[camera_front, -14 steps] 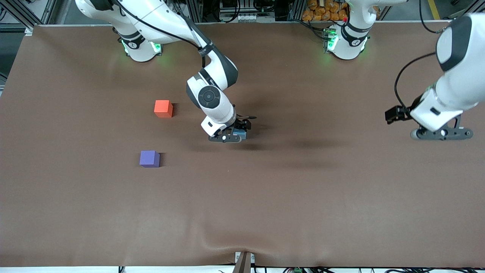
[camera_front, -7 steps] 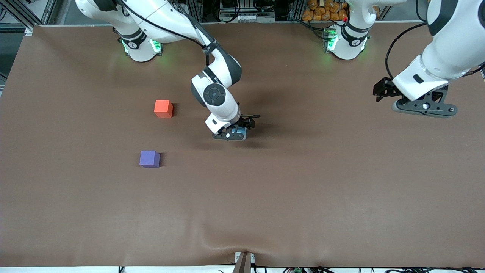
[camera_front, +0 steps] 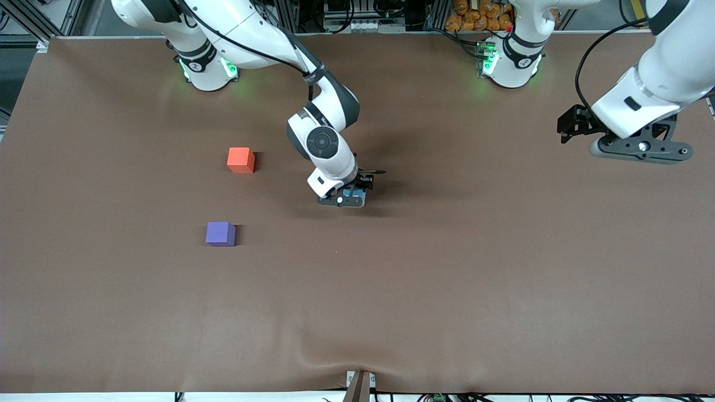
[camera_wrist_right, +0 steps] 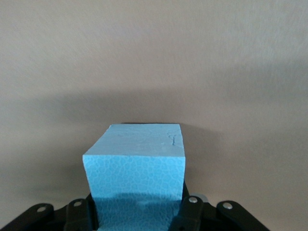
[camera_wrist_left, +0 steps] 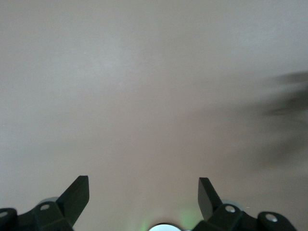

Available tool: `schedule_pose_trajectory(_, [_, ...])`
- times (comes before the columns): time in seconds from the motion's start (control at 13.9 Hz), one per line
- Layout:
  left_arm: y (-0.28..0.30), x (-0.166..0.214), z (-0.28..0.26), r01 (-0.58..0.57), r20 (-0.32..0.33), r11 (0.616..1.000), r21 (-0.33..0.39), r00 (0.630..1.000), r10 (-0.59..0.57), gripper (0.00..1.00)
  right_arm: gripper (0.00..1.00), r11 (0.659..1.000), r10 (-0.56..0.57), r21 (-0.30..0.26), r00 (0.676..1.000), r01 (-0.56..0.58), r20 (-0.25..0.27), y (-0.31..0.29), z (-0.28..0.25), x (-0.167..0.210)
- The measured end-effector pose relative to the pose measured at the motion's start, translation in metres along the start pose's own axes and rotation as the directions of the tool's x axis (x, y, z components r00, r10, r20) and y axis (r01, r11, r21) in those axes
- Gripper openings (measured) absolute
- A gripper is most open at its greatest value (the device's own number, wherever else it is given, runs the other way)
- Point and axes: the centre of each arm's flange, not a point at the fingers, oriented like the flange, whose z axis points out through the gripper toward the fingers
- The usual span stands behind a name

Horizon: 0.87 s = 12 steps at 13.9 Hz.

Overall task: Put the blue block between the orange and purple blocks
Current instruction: 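Lift the blue block with the right gripper while the left gripper withdraws, then lower the blue block with the right gripper between orange and purple blocks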

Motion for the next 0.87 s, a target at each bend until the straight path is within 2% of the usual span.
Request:
schedule_pose_trajectory(0.07, [-0.002,-0.002,-0.007,0.008,0.001,1.0,-0.013,1.0,-0.008,1.0,0.57,1.0,0.007,-0.008,1.0,-0.007,0.009,0.001,-0.012,0.006])
schedule_pose_trajectory(0.29, [-0.019,-0.007,-0.015,0.039,0.019,0.999,-0.021,0.999,-0.038,1.0,0.57,0.995,0.067,-0.078,0.993,-0.059,0.101,0.038,-0.093,0.035])
schedule_pose_trajectory(0.51, [-0.052,-0.011,-0.013,0.071,0.039,0.997,-0.028,0.997,-0.07,1.0,0.53,0.997,0.026,-0.07,0.989,-0.016,0.143,0.135,-0.174,0.071])
schedule_pose_trajectory(0.65, [-0.061,-0.014,-0.014,0.065,0.056,0.997,-0.032,0.996,-0.063,1.0,0.53,0.998,-0.008,-0.06,0.987,0.018,0.158,0.21,-0.174,0.075])
schedule_pose_trajectory(0.87, [-0.06,-0.015,-0.019,0.064,0.051,0.997,-0.032,0.997,-0.062,1.0,0.53,0.998,-0.024,-0.056,0.988,0.033,0.15,0.287,-0.129,0.069])
